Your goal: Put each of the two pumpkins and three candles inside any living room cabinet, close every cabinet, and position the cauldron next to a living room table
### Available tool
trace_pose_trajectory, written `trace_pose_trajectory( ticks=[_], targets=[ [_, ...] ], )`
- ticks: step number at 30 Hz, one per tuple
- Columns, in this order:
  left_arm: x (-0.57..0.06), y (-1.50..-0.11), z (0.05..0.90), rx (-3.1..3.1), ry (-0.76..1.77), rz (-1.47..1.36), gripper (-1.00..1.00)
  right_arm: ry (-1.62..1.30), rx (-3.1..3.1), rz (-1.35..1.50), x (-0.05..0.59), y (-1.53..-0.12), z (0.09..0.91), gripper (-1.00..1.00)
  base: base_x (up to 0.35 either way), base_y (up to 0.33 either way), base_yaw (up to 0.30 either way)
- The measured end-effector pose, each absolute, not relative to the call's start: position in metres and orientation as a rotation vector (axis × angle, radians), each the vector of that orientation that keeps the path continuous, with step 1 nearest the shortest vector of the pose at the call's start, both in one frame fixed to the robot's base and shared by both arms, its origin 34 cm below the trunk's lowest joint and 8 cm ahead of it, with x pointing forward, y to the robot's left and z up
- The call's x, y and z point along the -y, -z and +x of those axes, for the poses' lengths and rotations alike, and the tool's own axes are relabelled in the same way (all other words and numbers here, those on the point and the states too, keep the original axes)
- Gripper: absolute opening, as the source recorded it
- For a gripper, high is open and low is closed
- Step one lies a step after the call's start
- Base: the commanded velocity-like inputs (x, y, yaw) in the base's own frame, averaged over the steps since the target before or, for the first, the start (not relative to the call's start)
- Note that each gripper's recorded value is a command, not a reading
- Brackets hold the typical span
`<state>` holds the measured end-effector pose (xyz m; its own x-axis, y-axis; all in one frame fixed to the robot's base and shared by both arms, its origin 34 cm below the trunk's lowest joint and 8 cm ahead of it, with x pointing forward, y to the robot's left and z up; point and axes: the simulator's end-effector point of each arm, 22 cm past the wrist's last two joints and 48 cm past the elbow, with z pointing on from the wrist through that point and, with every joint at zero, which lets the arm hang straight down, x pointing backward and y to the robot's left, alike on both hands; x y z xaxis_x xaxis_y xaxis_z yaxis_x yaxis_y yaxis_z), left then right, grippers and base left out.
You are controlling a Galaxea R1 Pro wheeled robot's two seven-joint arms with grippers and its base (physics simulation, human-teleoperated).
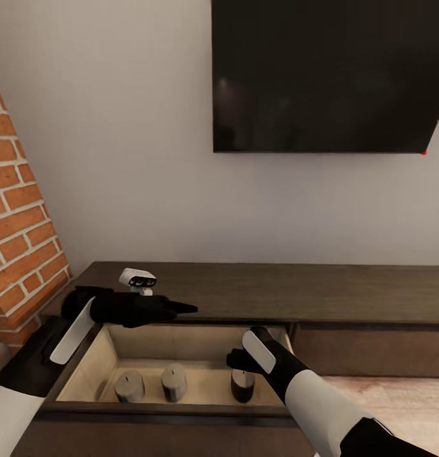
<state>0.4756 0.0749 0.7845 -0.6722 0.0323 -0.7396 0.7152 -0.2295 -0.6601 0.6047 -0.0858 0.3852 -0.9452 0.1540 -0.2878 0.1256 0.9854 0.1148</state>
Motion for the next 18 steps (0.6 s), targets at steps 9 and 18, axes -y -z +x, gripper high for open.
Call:
trace_pose_trajectory(
  ticks=[9,18],
  targets=[
    [-0.075,-0.801,0.467,-1.549,1.926,0.924,1.00,-0.140,-2.793,0.204,0.086,-0.406,0.610,1.00,-0.178,0.001,0.000],
    [-0.075,-0.821,0.472,-1.548,1.925,0.925,1.00,-0.141,-2.791,0.207,0.086,-0.426,0.616,1.00,-0.023,0.000,0.000]
  ],
)
